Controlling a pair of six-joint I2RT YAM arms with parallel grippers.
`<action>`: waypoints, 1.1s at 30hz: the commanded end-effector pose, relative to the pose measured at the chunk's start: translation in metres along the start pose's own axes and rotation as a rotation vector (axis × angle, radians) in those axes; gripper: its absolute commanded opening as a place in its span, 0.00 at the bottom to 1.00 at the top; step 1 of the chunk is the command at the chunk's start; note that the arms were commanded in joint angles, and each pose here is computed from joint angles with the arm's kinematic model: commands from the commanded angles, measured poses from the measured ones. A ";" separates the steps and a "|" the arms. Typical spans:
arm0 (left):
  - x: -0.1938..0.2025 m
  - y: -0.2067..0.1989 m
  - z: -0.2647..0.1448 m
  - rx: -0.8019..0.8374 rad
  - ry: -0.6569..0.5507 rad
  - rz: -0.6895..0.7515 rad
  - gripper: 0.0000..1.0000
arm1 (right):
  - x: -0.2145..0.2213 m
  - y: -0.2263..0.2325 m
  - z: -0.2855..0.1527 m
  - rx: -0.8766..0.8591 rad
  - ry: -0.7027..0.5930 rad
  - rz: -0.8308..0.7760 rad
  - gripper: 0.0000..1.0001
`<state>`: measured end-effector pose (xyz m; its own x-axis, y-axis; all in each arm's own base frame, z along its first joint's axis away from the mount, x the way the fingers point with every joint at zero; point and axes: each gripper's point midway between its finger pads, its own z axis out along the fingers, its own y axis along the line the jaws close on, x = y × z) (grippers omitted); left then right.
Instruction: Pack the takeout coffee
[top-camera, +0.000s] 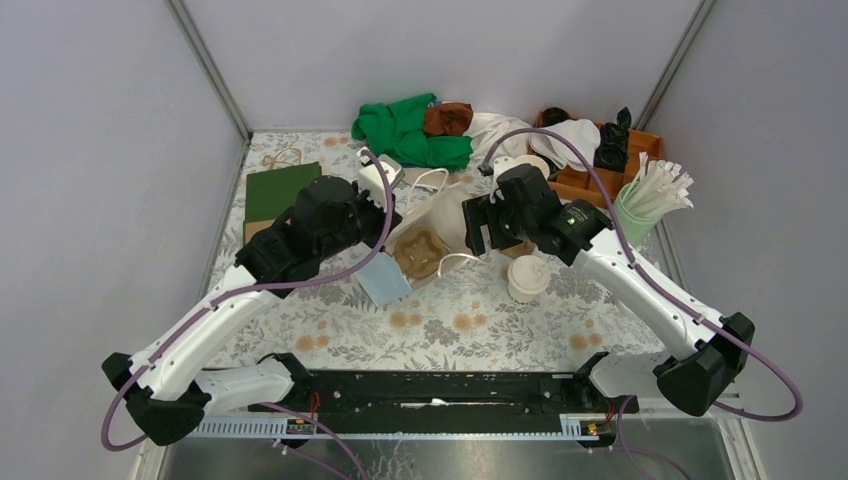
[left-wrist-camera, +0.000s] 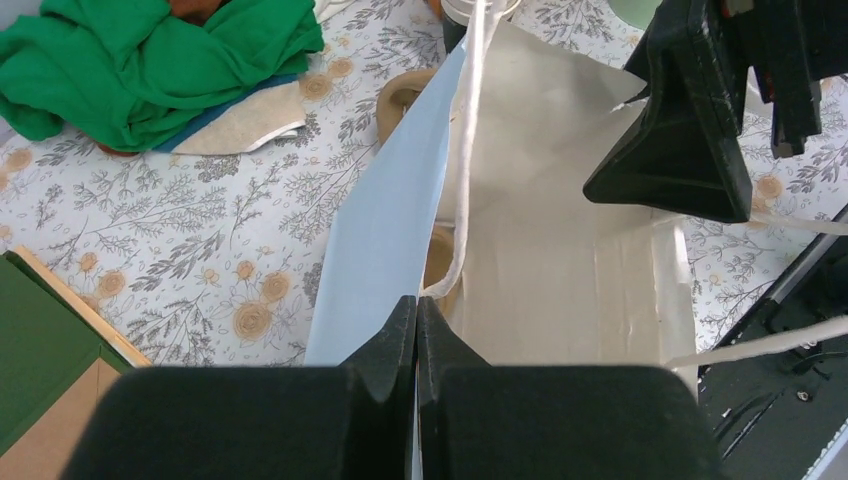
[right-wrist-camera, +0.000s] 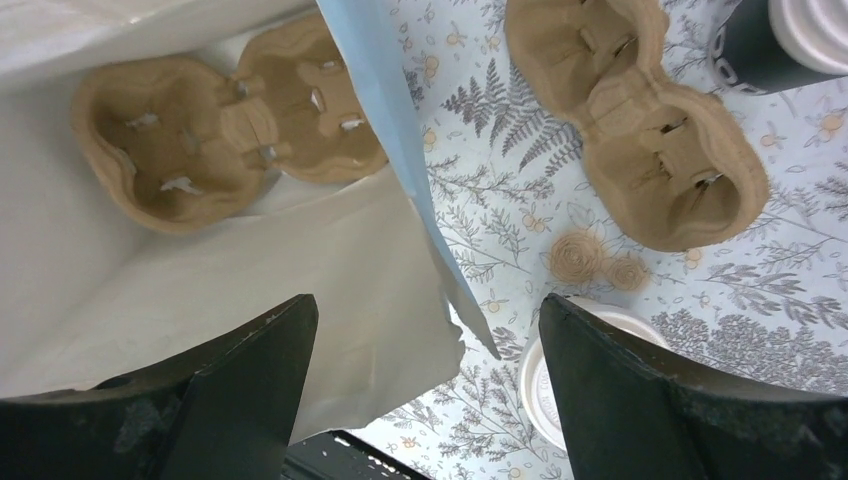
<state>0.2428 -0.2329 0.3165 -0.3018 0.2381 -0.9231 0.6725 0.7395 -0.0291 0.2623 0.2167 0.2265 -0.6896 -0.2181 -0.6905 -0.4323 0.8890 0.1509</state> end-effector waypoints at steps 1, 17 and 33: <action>-0.015 -0.003 -0.002 -0.002 -0.065 0.015 0.00 | 0.018 0.009 0.006 -0.049 0.051 0.004 0.89; 0.056 -0.036 -0.014 0.081 0.056 -0.096 0.00 | 0.076 0.015 0.006 -0.072 0.147 -0.029 0.89; 0.039 -0.025 -0.019 0.017 0.065 -0.084 0.00 | 0.004 -0.008 -0.078 0.059 -0.133 0.039 0.90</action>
<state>0.1976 -0.2377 0.2625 -0.4351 0.2655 -0.8603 0.6798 0.7234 -0.1205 0.2196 0.2102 0.2568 -0.6485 -0.1908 -0.7369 -0.4727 0.8598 0.1934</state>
